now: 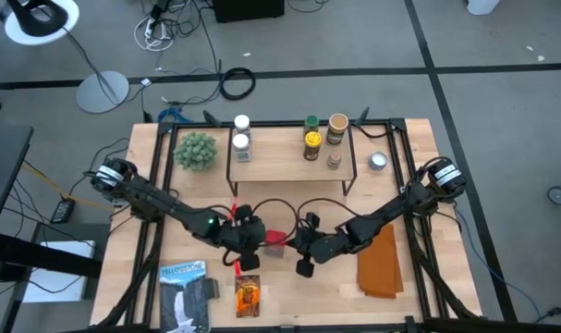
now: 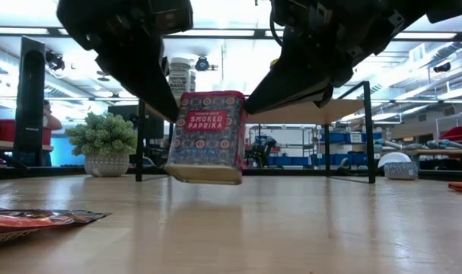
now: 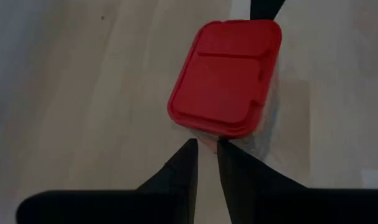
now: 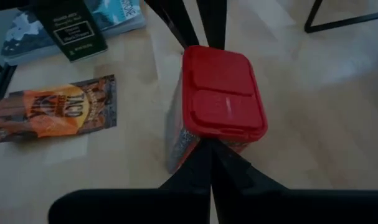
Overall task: Shelf spices
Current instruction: Put the red seasoning can onto the shelf
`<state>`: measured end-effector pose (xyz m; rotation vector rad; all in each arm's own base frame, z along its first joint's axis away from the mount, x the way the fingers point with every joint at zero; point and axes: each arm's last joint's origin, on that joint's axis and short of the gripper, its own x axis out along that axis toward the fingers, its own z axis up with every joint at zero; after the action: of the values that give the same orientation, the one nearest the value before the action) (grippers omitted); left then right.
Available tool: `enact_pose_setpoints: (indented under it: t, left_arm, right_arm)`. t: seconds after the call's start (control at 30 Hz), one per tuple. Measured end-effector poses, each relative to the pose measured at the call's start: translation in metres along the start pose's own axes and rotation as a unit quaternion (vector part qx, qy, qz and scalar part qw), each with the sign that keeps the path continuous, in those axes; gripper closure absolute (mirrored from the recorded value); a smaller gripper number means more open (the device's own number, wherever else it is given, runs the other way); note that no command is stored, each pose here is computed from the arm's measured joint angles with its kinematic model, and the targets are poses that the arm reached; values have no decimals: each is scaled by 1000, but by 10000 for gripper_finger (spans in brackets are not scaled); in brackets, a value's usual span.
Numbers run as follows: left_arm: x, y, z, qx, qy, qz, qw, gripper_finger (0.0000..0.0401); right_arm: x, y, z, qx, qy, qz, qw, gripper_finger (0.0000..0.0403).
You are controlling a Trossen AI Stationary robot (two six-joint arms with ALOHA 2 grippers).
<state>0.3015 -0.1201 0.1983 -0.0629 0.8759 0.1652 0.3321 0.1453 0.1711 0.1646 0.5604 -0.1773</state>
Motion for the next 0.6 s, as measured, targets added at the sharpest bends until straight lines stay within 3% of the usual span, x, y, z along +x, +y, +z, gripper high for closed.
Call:
enact_pose_setpoints:
  t: [0.6]
  left_arm:
    - [-3, -10, -4, 3, 1, -22, 1000, 332]
  right_arm:
    - [-1, 2, -2, 24, 19, 30, 999, 403]
